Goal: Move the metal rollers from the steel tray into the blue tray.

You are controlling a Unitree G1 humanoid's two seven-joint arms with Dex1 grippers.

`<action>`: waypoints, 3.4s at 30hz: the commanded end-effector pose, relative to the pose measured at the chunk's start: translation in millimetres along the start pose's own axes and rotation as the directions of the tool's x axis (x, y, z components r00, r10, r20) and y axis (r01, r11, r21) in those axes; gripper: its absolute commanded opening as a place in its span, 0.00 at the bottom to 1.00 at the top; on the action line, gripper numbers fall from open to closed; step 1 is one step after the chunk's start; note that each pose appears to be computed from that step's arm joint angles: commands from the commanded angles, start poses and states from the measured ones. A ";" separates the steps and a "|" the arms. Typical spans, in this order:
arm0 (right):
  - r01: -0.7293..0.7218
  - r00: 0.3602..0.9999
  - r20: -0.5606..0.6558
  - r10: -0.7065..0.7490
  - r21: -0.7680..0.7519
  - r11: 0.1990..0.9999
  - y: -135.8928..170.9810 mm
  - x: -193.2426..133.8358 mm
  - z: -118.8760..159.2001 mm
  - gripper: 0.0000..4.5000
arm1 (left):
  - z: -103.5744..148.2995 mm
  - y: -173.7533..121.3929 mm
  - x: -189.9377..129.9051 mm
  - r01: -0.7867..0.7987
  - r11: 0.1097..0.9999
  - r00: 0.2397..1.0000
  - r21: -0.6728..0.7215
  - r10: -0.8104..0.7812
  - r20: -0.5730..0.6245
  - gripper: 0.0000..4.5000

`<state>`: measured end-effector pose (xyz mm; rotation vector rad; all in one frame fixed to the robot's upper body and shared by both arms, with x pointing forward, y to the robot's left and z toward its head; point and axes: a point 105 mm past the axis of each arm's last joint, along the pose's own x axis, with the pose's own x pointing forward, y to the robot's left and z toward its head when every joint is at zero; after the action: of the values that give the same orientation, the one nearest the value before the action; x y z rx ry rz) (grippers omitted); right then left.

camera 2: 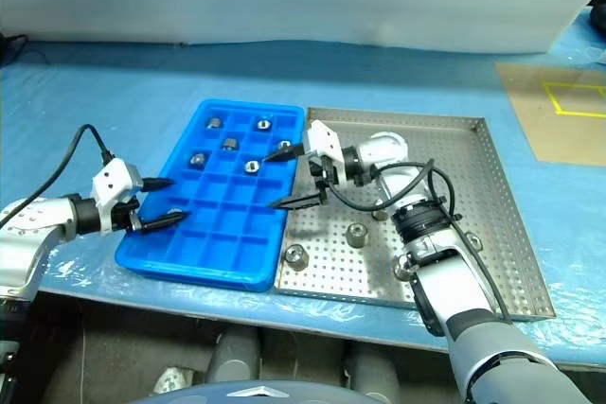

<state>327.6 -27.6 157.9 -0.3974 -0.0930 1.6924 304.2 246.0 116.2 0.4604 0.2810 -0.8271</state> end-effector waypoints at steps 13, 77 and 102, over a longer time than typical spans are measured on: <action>0.169 0.984 -0.040 -0.171 -0.041 0.985 -13.6 -43.8 7.3 1.00 | 79.5 -21.5 46.1 0.267 0.957 0.952 0.112 -0.280 0.124 0.88; 0.756 0.628 -0.318 -0.711 0.029 0.654 84.0 -165.9 -11.7 1.00 | 114.5 -145.2 198.1 0.758 0.506 0.584 0.412 -0.807 -0.083 0.88; 0.753 0.630 -0.316 -0.709 0.028 0.657 80.6 -164.4 -13.4 1.00 | 102.5 -147.4 194.7 0.776 0.479 0.566 0.409 -0.816 -0.117 0.61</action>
<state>274.4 -205.8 148.9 -0.3834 0.1160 0.7911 326.1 -13.9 78.2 0.6996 0.2569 -1.8676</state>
